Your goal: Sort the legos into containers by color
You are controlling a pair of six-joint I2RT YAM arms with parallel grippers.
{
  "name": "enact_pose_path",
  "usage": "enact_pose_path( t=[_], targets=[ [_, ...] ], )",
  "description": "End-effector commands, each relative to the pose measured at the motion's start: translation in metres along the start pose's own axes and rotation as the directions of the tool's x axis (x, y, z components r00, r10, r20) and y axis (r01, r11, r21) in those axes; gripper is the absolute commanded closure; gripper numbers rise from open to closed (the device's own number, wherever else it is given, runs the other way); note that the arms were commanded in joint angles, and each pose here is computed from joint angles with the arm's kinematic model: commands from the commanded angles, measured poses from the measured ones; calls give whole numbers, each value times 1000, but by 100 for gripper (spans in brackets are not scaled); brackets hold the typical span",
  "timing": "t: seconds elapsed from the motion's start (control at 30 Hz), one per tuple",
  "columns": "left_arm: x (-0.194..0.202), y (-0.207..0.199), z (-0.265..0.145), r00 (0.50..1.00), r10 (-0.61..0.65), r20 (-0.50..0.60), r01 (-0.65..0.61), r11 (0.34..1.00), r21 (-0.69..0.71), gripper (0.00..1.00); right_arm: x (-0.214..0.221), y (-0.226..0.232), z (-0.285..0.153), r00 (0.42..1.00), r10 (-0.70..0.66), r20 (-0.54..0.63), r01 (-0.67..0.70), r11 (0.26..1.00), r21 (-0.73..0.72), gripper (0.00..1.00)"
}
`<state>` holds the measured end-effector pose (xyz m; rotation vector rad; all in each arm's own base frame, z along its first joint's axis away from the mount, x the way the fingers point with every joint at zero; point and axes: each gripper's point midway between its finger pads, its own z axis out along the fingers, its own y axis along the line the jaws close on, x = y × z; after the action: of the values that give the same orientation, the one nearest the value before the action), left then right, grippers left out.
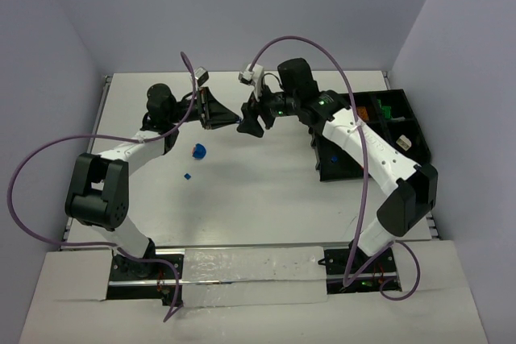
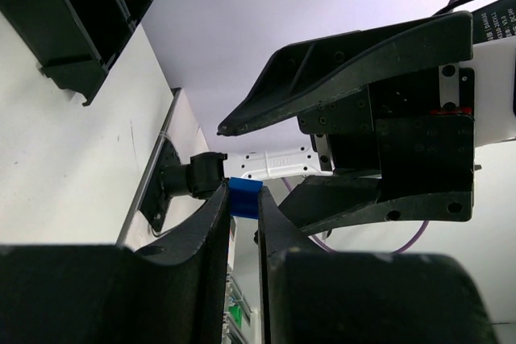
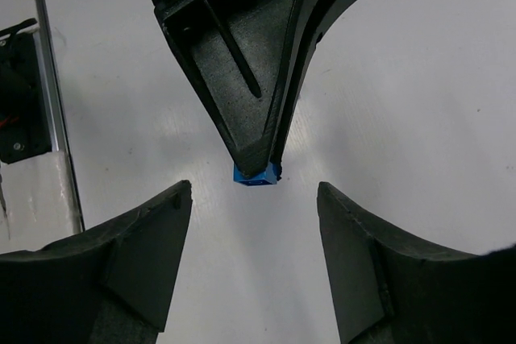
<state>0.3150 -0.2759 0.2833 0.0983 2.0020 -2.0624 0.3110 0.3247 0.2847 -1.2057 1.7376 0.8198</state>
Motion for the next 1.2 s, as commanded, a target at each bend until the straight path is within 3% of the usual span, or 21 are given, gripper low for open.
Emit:
enact_pose_path(
  t=[0.0,0.23,0.43,0.5,0.53,0.6,0.67,0.77,0.83,0.87,0.97,1.07,1.17],
  targets=[
    [4,-12,2,998,53,-21,-53,998,28,100,-27,-2,5,996,-66,60,66,998,16,34],
    [6,-15,4,998,54,-25,-53,998,32,100,-24,-5,12,995,-82,53,81,996,23,55],
    [8,-8,4,999,42,-31,-41,999,16,97,-25,-2,9,994,-92,66,91,996,26,90],
    [8,-4,4,998,47,-30,-47,999,0,83,-27,-1,7,993,-95,70,93,995,26,100],
    [7,1,3,998,46,-32,-47,999,-17,75,-26,-1,6,993,-96,70,94,995,27,100],
    [4,6,1,998,51,-24,-52,998,-42,48,-23,-1,4,993,-98,60,96,995,32,100],
    [-6,14,-7,998,61,9,-60,994,-92,31,-16,0,1,994,-99,42,98,994,40,100],
    [-34,27,-27,981,176,77,-157,965,-208,16,-1,-1,-10,996,-90,7,90,994,57,100],
    [-41,38,-41,981,166,102,-132,951,-278,15,9,-3,-18,997,-76,-14,77,995,70,100],
    [-57,38,-57,953,279,116,-224,910,-348,14,26,-9,-24,997,-60,-46,64,993,95,100],
    [-75,58,-91,891,447,79,-316,736,-599,14,63,-33,-56,995,11,-102,10,979,203,100],
    [-72,74,-125,804,589,-85,-439,490,-753,14,109,-55,-85,978,113,-176,-57,952,300,100],
    [-53,106,-163,763,590,-263,-503,287,-815,15,167,-88,-134,937,235,-260,-83,869,488,100]
  ],
)
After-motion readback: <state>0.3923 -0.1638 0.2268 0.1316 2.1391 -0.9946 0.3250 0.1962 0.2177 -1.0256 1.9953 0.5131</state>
